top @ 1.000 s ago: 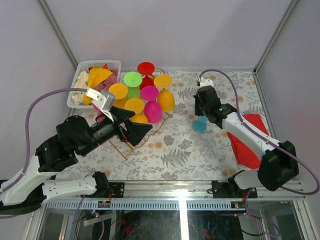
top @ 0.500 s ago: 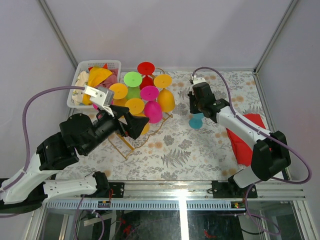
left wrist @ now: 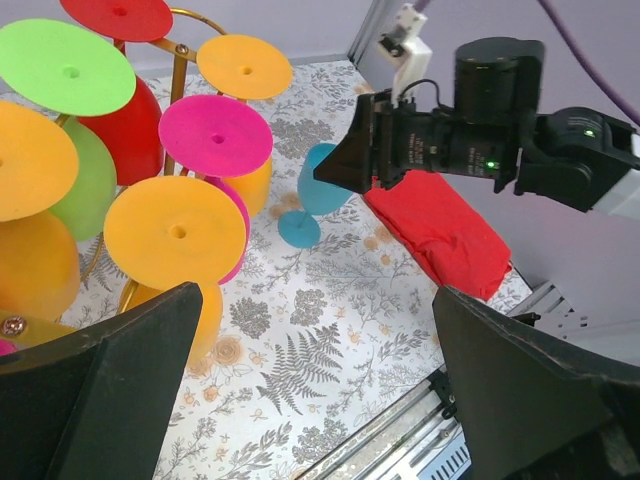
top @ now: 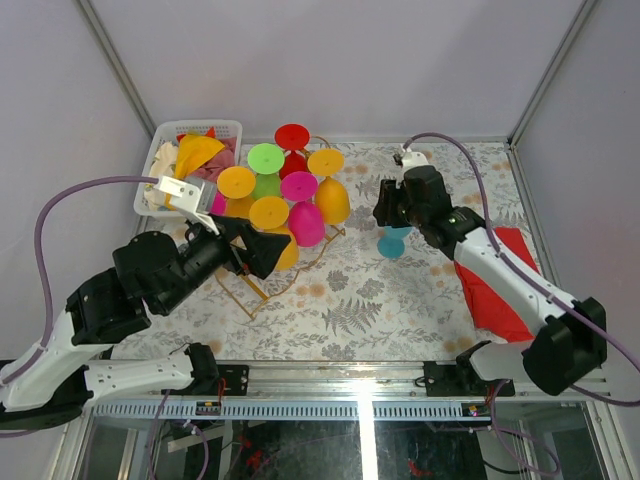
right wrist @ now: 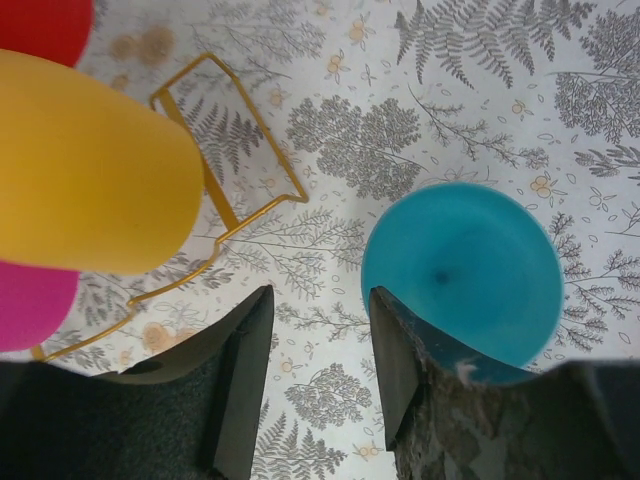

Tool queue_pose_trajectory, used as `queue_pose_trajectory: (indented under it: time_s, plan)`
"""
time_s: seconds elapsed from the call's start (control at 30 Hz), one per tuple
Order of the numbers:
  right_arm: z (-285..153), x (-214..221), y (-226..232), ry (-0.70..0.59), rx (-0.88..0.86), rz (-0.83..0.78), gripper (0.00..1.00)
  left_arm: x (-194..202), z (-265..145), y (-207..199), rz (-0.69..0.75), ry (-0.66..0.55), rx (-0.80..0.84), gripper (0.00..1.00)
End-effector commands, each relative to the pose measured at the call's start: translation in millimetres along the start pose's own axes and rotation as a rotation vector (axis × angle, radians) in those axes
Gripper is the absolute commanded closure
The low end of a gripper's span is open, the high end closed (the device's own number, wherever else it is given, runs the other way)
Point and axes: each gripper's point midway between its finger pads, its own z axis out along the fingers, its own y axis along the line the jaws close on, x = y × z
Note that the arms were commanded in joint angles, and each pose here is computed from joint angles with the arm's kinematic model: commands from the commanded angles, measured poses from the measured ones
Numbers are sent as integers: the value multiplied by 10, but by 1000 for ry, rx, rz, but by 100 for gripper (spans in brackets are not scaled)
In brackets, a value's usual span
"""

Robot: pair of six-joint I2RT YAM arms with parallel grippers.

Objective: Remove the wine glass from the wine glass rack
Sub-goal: Place the wine glass at the center of the board.

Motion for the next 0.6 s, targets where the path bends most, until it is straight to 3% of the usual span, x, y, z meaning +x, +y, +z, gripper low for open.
queue_pose_trajectory:
  time_s: [0.0, 0.07, 0.13, 0.2, 0.27, 0.37, 0.5, 0.57]
  plan:
    - [-256, -169, 159, -102, -83, 59, 48, -20, -57, 29, -89, -25, -11, 0]
    - [-345, -174, 169, -123, -91, 102, 42, 2, -89, 48, -123, -26, -12, 0]
    - [-436, -168, 146, -139, -82, 158, 23, 34, -128, 84, -162, -29, -19, 0]
    - [-520, -202, 148, -171, -90, 187, 17, 68, -160, 112, -194, -34, -20, 0]
    - [-622, -266, 178, -209, -113, 229, 2, 90, -190, 145, -216, -44, -21, 0]
    - [-807, -320, 298, -249, -195, 295, 1, 112, -220, 202, -236, -59, -33, 0]
    - [-1045, -305, 790, -283, -532, 318, 0, 95, -225, 271, -245, -101, -51, 0]
    - [-1139, -278, 975, -264, -668, 382, 7, 104, -203, 310, -256, -126, -63, 0]
